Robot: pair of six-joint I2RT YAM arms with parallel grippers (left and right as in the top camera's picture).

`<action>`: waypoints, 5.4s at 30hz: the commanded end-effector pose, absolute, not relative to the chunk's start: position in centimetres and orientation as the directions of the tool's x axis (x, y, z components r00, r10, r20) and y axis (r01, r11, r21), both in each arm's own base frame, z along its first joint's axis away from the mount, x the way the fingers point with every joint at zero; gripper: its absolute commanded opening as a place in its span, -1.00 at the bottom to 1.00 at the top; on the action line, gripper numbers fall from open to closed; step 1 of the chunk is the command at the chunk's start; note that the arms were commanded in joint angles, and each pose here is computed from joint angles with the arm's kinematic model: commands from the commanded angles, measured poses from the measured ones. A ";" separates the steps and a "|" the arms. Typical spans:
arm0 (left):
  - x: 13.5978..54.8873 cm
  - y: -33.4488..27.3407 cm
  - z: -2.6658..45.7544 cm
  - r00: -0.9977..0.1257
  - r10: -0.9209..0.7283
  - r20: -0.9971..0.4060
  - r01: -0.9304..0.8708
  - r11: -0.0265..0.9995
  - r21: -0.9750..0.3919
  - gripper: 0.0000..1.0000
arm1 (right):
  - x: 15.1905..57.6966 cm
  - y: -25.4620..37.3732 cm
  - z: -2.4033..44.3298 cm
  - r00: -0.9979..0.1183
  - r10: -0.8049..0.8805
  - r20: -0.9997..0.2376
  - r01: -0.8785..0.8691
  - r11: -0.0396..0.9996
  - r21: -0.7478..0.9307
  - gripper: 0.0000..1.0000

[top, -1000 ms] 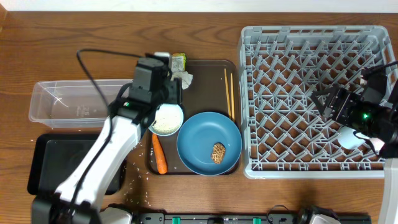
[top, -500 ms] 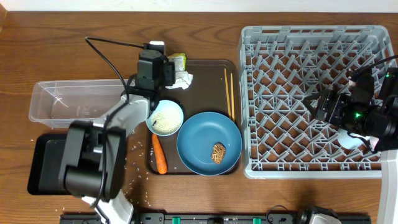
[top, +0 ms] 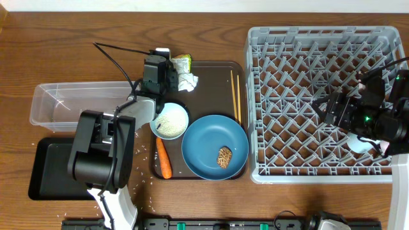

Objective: Sort waste into correct bins and load items into the dishwasher rack

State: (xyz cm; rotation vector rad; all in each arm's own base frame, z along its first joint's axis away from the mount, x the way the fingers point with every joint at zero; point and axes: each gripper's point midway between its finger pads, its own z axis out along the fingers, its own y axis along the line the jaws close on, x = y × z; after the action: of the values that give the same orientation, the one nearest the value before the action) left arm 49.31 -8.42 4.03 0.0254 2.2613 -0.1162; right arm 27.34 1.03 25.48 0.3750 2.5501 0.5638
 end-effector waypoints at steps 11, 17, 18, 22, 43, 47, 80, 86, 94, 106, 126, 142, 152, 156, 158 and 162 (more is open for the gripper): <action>49.2 -9.6 9.6 -0.580 -0.047 -0.813 0.118 0.983 -0.140 -0.88 | 27.3 0.8 25.4 -0.840 0.340 -0.422 0.144 0.891 0.430 0.61; 50.4 -6.5 9.4 -0.540 -0.063 -0.839 -0.002 0.997 -0.074 -0.24 | 27.3 0.8 25.4 -0.840 0.340 -0.422 0.144 0.891 0.430 0.62; 50.6 -6.2 9.2 -0.535 -0.066 -0.842 -0.007 0.997 -0.074 -0.20 | 27.3 0.8 25.4 -0.840 0.340 -0.422 0.144 0.891 0.430 0.62; 51.2 -4.9 7.9 -0.535 -0.083 -0.841 -0.031 0.996 -0.078 -0.18 | 27.3 0.8 25.4 -0.840 0.340 -0.422 0.145 0.891 0.430 0.62; 51.4 -7.1 7.7 -0.534 -0.063 -0.843 0.056 0.992 -0.110 -0.16 | 27.0 0.9 25.3 -0.846 0.342 -0.409 0.151 0.889 0.431 0.63; 51.6 -7.1 8.0 -0.520 -0.066 -0.852 0.059 0.992 -0.113 -0.16 | 27.0 0.9 25.2 -0.848 0.342 -0.405 0.152 0.889 0.431 0.63; 52.3 -7.5 4.6 -0.566 -0.044 -0.823 0.075 0.992 -0.104 -0.16 | 26.8 1.0 25.2 -0.850 0.343 -0.400 0.155 0.888 0.432 0.64; 52.0 -8.7 4.1 -0.584 -0.037 -0.811 0.122 0.984 -0.132 -0.16 | 26.8 1.0 25.2 -0.850 0.343 -0.400 0.155 0.888 0.432 0.63; 50.2 -12.0 2.7 -0.643 0.014 -0.766 0.186 0.973 -0.138 -0.38 | 26.8 0.9 25.2 -0.850 0.342 -0.401 0.154 0.889 0.432 0.64; 48.5 -13.8 1.7 -0.692 0.060 -0.719 0.220 0.967 -0.130 0.11 | 26.9 0.9 25.2 -0.849 0.342 -0.404 0.153 0.889 0.432 0.63; 50.1 -11.2 14.6 -0.482 0.014 -0.876 0.145 0.987 -0.064 0.24 | 27.2 0.9 25.4 -0.842 0.341 -0.419 0.146 0.891 0.431 0.64; 54.8 -9.0 8.5 -0.392 -0.030 -0.919 0.102 0.992 -0.076 -0.62 | 27.2 0.9 25.4 -0.842 0.341 -0.417 0.147 0.890 0.431 0.64; 52.9 -11.0 4.0 -0.541 -0.002 -0.841 0.197 0.972 -0.128 -0.74 | 27.2 0.9 25.4 -0.843 0.341 -0.416 0.147 0.890 0.431 0.64; 50.8 -11.3 4.0 -0.633 0.007 -0.774 0.187 0.972 -0.145 -0.78 | 27.2 0.9 25.4 -0.842 0.341 -0.418 0.146 0.890 0.431 0.64; 49.6 -11.2 3.5 -0.680 0.003 -0.733 0.172 0.973 -0.155 -0.78 | 27.3 0.9 25.4 -0.841 0.341 -0.420 0.145 0.891 0.431 0.64; 48.3 -11.0 2.2 -0.737 -0.013 -0.676 0.141 0.975 -0.173 -0.77 | 27.3 0.9 25.4 -0.841 0.341 -0.420 0.145 0.891 0.431 0.64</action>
State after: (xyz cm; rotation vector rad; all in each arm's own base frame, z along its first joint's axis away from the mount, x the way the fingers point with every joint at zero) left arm 48.50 -10.78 1.38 0.1186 2.3800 -0.2461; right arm 27.19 0.71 25.26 0.3860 2.5607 0.5363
